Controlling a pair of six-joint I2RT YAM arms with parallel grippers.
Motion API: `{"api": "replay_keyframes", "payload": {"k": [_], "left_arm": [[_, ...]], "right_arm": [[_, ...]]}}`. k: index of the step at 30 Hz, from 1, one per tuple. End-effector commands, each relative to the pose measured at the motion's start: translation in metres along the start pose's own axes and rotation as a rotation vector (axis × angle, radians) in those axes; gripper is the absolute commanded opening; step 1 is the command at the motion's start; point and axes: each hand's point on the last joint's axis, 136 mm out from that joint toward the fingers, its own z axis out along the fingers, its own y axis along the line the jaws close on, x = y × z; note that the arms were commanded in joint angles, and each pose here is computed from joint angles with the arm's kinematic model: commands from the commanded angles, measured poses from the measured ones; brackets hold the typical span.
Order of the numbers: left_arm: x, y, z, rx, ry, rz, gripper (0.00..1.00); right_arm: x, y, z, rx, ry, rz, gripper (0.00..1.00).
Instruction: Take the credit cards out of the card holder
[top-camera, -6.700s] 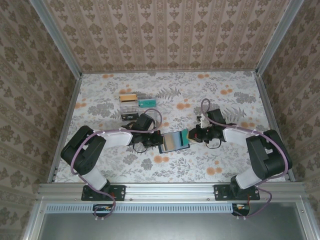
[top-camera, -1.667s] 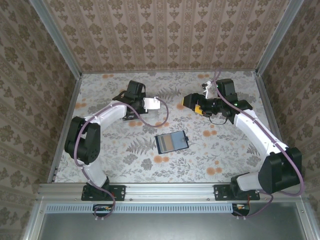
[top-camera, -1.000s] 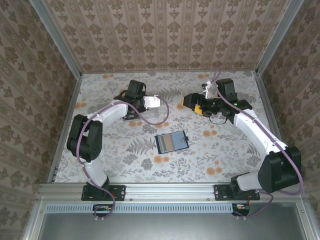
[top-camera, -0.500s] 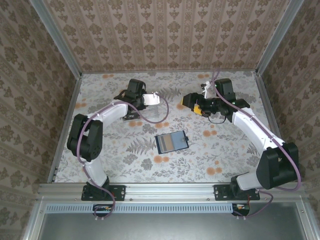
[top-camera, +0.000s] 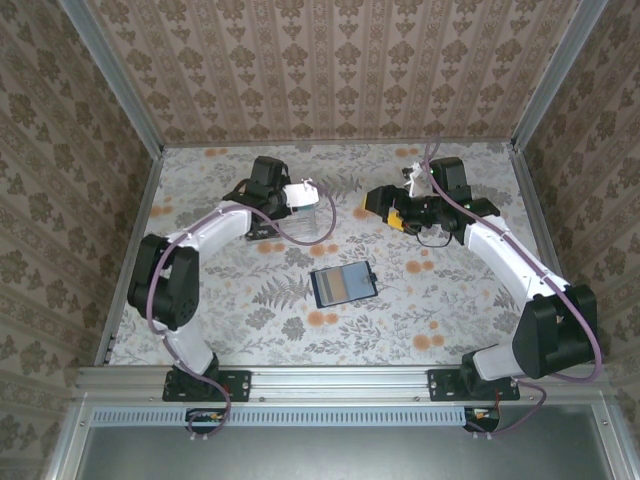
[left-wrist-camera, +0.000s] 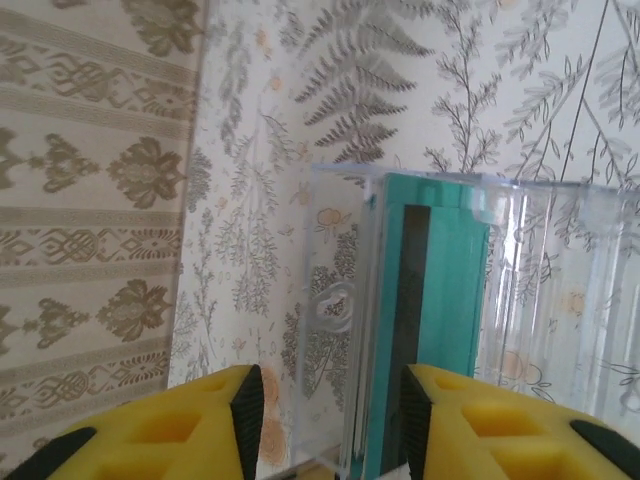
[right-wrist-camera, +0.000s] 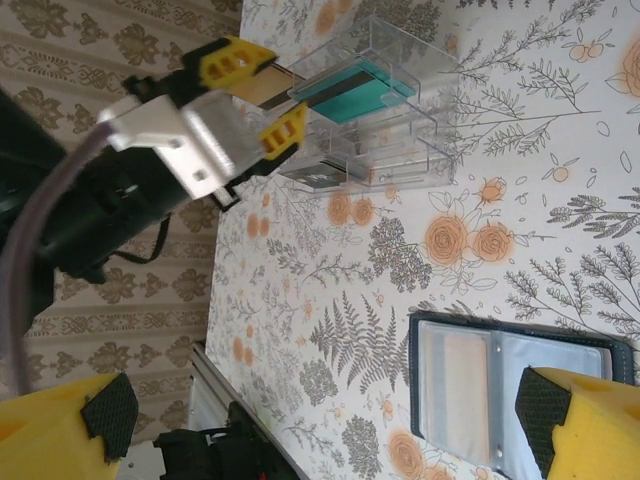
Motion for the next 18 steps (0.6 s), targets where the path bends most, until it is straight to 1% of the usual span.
{"api": "replay_keyframes", "payload": {"k": [1, 4, 5, 6, 7, 14, 16, 18], "left_arm": [[-0.018, 0.019, -0.036, -0.046, -0.091, -0.116, 0.49], [-0.024, 0.023, -0.055, -0.054, -0.126, -0.220, 0.64], [-0.025, 0.025, -0.062, -0.065, -0.134, -0.261, 0.76], [-0.026, 0.027, -0.067, -0.074, -0.140, -0.295, 0.92], [-0.026, 0.028, -0.073, -0.086, -0.145, -0.332, 1.00], [-0.016, 0.043, -0.118, -0.179, -0.156, -0.649, 1.00], [-0.010, 0.046, -0.130, -0.207, -0.148, -0.766, 1.00], [0.009, 0.048, -0.138, -0.229, -0.090, -0.890, 1.00]], "right_arm": [[0.004, -0.007, 0.000, 0.038, -0.011, -0.014, 1.00], [0.008, -0.004, -0.007, 0.073, -0.032, -0.054, 1.00], [0.010, -0.006, -0.007, 0.089, -0.033, -0.064, 1.00], [0.012, -0.008, -0.007, 0.106, -0.034, -0.074, 1.00], [0.014, -0.010, -0.007, 0.128, -0.036, -0.084, 1.00], [0.033, -0.016, -0.004, 0.255, -0.050, -0.163, 1.00], [0.039, -0.018, -0.002, 0.300, -0.050, -0.197, 1.00], [0.046, -0.021, 0.001, 0.337, -0.041, -0.225, 1.00]]}}
